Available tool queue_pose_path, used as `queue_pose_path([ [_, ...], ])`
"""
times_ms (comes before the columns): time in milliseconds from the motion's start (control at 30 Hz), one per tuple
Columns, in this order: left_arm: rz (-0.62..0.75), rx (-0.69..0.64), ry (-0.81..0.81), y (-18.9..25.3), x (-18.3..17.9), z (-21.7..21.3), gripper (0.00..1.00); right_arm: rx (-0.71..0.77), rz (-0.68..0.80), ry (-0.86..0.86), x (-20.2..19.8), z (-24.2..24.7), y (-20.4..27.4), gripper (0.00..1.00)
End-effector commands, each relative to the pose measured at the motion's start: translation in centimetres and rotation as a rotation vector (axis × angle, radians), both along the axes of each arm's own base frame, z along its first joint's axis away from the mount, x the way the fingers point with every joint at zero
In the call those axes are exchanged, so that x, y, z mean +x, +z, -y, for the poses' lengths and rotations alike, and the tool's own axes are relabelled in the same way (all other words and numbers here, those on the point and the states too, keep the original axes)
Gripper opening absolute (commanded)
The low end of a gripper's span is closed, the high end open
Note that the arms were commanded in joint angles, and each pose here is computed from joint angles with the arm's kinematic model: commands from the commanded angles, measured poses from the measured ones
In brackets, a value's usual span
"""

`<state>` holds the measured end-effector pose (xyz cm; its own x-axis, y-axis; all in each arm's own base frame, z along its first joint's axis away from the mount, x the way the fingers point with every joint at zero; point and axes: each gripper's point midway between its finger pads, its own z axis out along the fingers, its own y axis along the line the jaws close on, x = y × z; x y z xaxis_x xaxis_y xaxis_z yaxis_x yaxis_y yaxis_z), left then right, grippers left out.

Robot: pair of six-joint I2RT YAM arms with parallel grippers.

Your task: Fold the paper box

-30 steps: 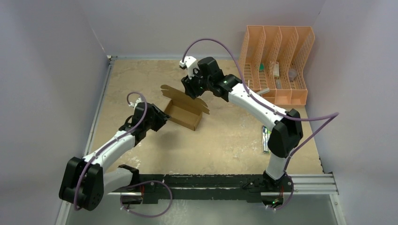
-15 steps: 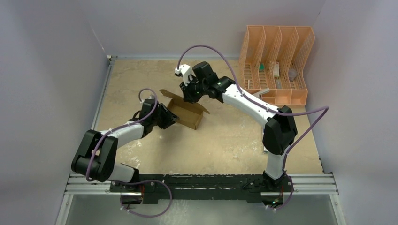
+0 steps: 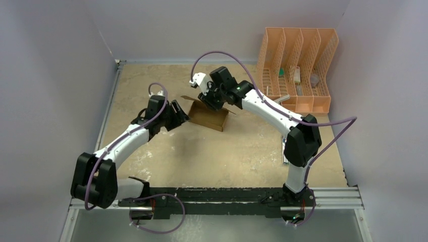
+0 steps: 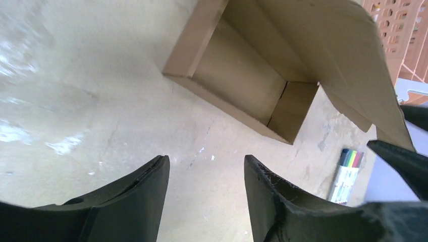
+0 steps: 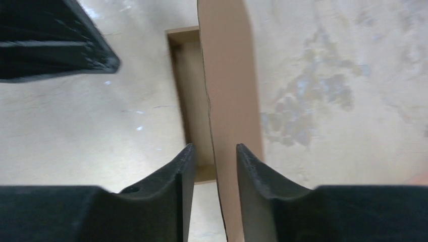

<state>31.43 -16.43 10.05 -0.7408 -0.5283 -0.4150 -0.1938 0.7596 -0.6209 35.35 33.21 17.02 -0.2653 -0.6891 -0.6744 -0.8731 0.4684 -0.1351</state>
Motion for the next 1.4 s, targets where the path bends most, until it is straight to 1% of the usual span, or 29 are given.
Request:
queue_pose_path([
  [0,0.095,0.242,-0.06,3.4,0.5,-3.4,0.58,0.031,0.145,-0.007,1.5,0.7,6.2,0.42],
  [67,0.12,0.312,-0.076,4.4,0.8,-4.3,0.61,0.03,0.16,-0.037,1.5,1.3,7.1,0.47],
  [167,0.164,0.42,-0.105,5.6,1.9,-5.6,0.66,0.008,0.184,-0.08,1.0,3.0,8.0,0.51],
  [267,0.184,0.505,-0.127,6.0,3.4,-6.4,0.68,-0.038,0.198,-0.131,0.2,5.3,7.6,0.56],
  [367,0.22,0.552,-0.148,6.1,5.2,-6.6,0.68,-0.084,0.191,-0.178,-0.9,7.4,6.4,0.58],
  [467,0.277,0.576,-0.186,6.9,6.6,-6.3,0.68,-0.1,0.183,-0.211,-1.9,8.9,5.6,0.59],
  [533,0.328,0.591,-0.21,7.6,7.5,-6.1,0.69,-0.088,0.184,-0.243,-2.2,9.5,5.2,0.59],
  [633,0.37,0.619,-0.247,8.0,8.5,-6.0,0.69,-0.07,0.217,-0.265,-2.2,10.0,4.0,0.59],
  [833,0.365,0.659,-0.312,6.9,10.0,-6.7,0.69,-0.005,0.285,-0.227,-1.4,8.8,3.0,0.57],
  [933,0.38,0.63,-0.349,7.0,10.5,-6.6,0.68,-0.015,0.305,-0.22,-0.5,8.6,2.1,0.56],
  [1100,0.435,0.626,-0.385,8.3,11.1,-6.0,0.68,-0.041,0.322,-0.218,1.4,8.8,0.7,0.53],
  [1367,0.493,0.672,-0.505,8.6,11.5,-5.3,0.69,-0.069,0.287,-0.169,2.4,9.0,-1.3,0.46],
])
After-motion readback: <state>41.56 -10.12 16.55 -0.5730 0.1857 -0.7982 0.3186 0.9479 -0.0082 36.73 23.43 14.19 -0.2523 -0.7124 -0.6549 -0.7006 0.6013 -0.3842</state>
